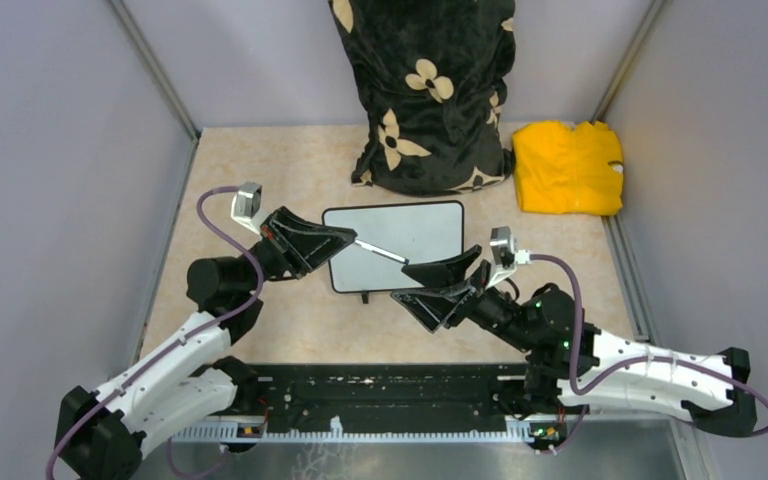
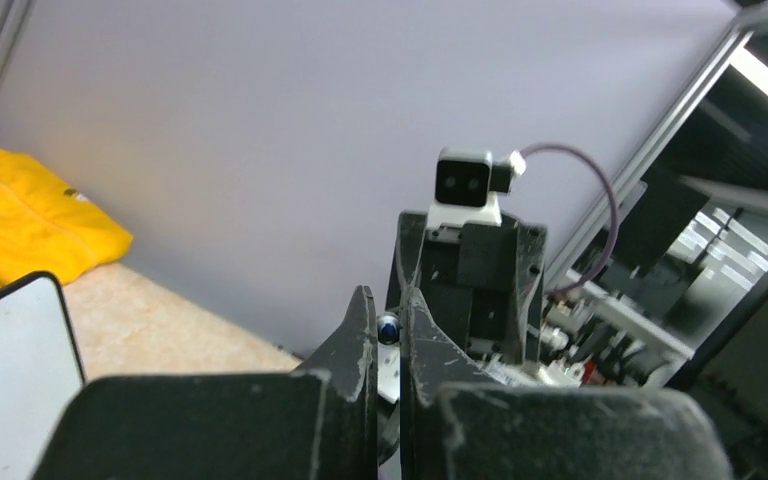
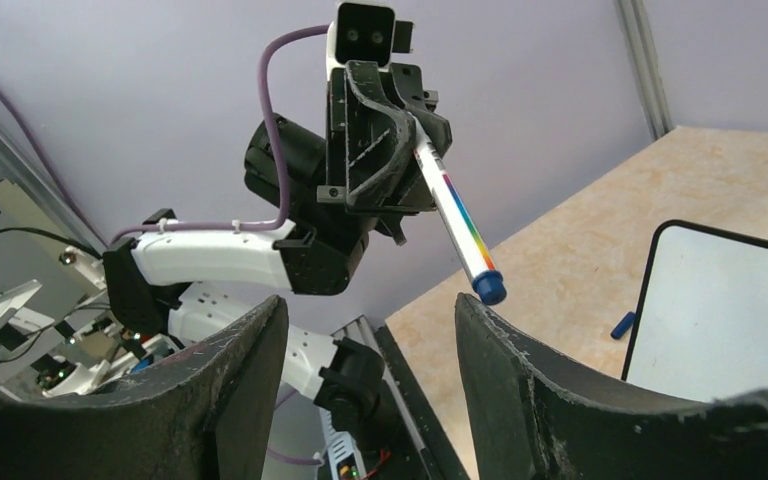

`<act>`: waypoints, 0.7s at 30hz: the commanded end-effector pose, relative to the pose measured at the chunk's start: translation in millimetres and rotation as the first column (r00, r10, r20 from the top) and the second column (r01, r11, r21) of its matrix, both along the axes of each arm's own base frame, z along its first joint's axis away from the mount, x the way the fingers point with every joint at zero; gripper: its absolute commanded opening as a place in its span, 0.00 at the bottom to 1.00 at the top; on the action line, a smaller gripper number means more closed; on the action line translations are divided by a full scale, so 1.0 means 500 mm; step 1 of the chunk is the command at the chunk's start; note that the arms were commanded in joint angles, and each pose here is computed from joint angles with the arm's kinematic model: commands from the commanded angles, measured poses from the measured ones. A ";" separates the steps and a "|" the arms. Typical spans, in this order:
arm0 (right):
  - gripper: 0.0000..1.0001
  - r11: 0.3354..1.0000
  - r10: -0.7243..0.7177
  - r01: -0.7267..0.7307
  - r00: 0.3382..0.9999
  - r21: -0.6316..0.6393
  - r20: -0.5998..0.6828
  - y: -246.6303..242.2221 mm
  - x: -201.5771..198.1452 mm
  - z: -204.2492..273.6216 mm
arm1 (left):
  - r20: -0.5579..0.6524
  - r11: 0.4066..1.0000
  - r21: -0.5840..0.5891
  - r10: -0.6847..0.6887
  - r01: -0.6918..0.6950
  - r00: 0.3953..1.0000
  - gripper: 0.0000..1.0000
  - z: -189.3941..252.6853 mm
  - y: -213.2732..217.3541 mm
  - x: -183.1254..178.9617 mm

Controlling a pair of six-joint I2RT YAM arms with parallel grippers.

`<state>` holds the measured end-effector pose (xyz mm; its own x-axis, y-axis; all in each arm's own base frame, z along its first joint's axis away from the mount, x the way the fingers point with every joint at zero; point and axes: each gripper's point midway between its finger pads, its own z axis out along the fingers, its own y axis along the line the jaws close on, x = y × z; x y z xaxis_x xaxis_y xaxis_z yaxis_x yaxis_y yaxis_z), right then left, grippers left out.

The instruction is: Write a sentence on the whiteboard

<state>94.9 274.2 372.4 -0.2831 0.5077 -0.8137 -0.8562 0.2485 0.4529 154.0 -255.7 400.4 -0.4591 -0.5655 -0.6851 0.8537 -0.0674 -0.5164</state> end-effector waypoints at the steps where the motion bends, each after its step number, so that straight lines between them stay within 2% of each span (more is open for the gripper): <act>1: 0.61 0.994 -0.014 0.014 1.000 0.105 -0.005 -0.006 0.012 0.078 | -0.044 0.985 -0.175 -0.001 -0.007 0.999 0.00 0.052 0.032 -0.007; 10: 0.61 0.991 0.008 -0.006 1.000 0.137 -0.014 0.023 0.035 0.104 | -0.020 0.978 -0.206 0.029 -0.033 0.999 0.00 0.075 0.051 -0.019; 21: 0.62 0.972 0.096 -0.097 0.995 0.216 0.018 0.063 0.037 0.160 | -0.092 0.976 -0.212 0.036 -0.055 0.995 0.00 0.058 0.050 0.002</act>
